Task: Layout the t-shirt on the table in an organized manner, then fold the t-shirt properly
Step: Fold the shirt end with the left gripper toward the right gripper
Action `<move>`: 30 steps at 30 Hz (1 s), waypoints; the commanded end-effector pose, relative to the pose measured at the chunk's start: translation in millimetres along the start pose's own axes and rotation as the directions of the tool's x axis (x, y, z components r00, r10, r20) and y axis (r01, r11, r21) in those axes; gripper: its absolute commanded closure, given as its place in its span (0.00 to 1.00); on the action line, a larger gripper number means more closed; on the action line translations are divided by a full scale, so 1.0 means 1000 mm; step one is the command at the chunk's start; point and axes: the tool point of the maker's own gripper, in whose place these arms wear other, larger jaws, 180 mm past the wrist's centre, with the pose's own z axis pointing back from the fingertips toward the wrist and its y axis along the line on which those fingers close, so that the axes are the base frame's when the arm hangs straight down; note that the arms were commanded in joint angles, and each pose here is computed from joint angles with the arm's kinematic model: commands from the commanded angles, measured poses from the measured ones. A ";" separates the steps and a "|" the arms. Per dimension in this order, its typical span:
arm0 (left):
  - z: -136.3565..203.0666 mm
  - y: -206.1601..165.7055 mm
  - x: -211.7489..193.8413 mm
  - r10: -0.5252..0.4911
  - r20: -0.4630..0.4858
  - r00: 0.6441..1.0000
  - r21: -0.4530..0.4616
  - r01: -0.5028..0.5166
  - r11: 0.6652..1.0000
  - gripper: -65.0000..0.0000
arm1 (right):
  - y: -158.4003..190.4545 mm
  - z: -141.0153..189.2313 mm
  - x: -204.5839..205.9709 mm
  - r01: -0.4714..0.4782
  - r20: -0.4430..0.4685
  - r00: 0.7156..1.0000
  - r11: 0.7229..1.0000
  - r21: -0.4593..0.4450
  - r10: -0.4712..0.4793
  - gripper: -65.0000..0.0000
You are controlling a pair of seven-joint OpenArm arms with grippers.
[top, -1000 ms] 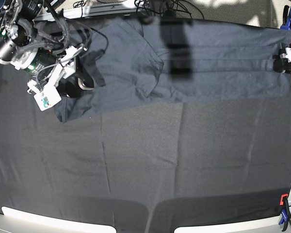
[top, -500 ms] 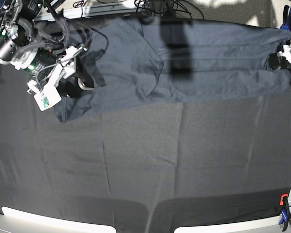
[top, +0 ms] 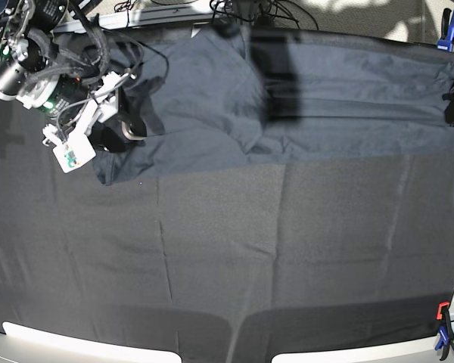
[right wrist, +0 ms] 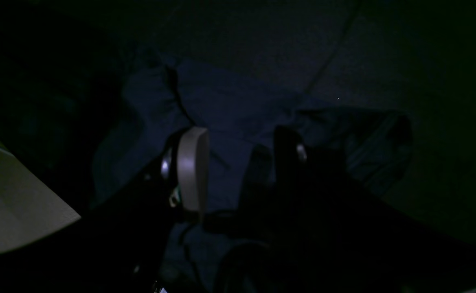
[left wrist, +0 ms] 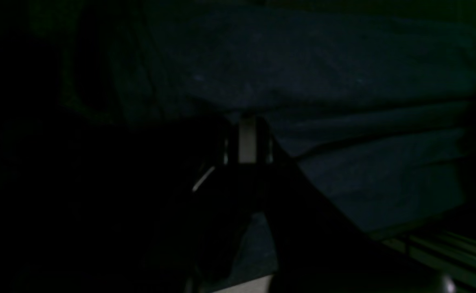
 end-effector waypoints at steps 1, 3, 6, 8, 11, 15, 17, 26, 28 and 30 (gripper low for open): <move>0.009 0.003 0.019 -0.025 0.045 0.999 0.005 0.025 1.000 1.00 | 0.002 0.004 0.013 -0.024 0.050 0.998 1.000 0.007 0.024 0.61; 0.008 0.001 0.018 -0.018 0.048 0.999 -0.001 0.018 1.000 1.00 | 0.002 0.004 0.013 -0.024 0.050 0.998 1.000 0.007 0.024 0.61; 0.006 -0.007 0.016 0.020 0.047 0.999 -0.045 -0.018 0.999 1.00 | 0.002 0.004 0.013 -0.024 0.052 0.998 1.000 0.007 0.024 0.61; 0.005 -0.013 0.013 0.045 0.040 0.998 -0.076 -0.041 0.996 1.00 | 0.002 0.004 0.015 -0.024 0.060 0.998 1.000 0.007 0.024 0.61; 0.002 -0.018 0.011 0.061 0.043 0.997 -0.095 -0.057 0.994 1.00 | 0.002 0.004 0.018 -0.024 0.077 0.997 1.000 0.007 0.024 0.61; -0.002 -0.041 0.008 0.039 0.023 0.999 -0.154 -0.035 0.987 1.00 | 0.002 0.004 0.020 -0.024 0.086 0.996 1.000 0.007 0.024 0.61; -0.004 -0.064 0.012 0.019 0.026 0.999 -0.217 -0.013 0.976 1.00 | 0.002 0.004 0.020 -0.025 0.090 0.996 1.000 0.006 0.024 0.61; -0.013 -0.171 0.027 -0.109 0.158 0.981 -0.391 0.164 0.906 1.00 | -0.014 0.004 0.013 -0.059 0.040 0.997 0.995 -0.080 0.062 0.61; -0.021 -0.191 0.020 -0.126 0.146 0.981 -0.413 0.176 0.894 1.00 | -0.027 0.005 0.011 -0.088 0.010 0.996 0.986 -0.143 0.090 0.61; -0.030 -0.210 0.009 -0.121 0.110 0.986 -0.443 0.158 0.883 1.00 | -0.038 0.006 0.011 -0.117 -0.017 0.993 0.973 -0.199 0.116 0.61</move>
